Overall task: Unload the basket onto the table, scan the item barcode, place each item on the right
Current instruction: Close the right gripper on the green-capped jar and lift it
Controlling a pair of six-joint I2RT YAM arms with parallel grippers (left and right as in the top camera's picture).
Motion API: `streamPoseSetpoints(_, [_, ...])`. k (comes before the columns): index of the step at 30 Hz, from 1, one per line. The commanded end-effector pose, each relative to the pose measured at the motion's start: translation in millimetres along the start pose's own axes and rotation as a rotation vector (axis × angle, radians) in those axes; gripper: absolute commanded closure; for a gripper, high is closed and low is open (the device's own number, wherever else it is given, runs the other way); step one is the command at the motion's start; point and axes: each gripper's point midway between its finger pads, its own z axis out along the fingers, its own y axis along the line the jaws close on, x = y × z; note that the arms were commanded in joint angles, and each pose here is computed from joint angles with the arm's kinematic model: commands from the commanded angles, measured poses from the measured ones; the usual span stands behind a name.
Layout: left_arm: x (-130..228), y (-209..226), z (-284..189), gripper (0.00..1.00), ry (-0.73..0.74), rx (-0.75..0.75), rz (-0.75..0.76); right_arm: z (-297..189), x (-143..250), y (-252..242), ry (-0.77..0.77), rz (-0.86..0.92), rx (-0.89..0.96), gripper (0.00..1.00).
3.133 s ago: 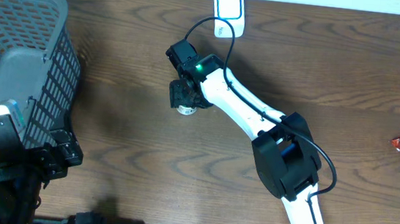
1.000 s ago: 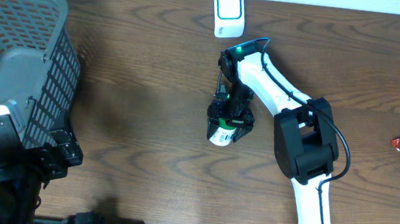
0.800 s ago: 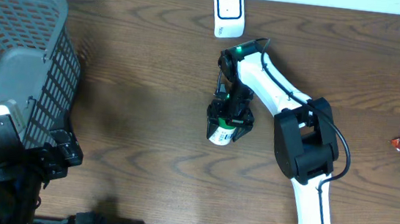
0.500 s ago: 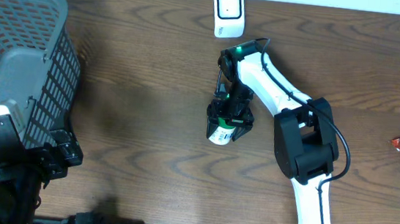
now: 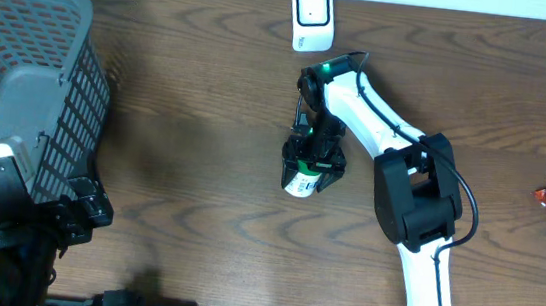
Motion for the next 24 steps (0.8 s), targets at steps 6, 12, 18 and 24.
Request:
streamPoseSetpoints(6, [0,-2,0,0.02,0.000,0.013,-0.007,-4,3,4,-0.008,-0.022,-0.009,0.35])
streamPoseSetpoints(12, [0,-2,0,0.02,0.000,0.013,-0.007,-4,3,4,-0.008,-0.022,-0.009,0.37])
streamPoseSetpoints(18, [0,-2,0,0.02,0.000,0.013,-0.007,-6,-5,8,-0.045,-0.040,-0.019,0.42])
streamPoseSetpoints(24, [0,-2,0,0.02,0.000,0.013,-0.007,-35,-9,21,-0.104,-0.055,-0.036,0.46])
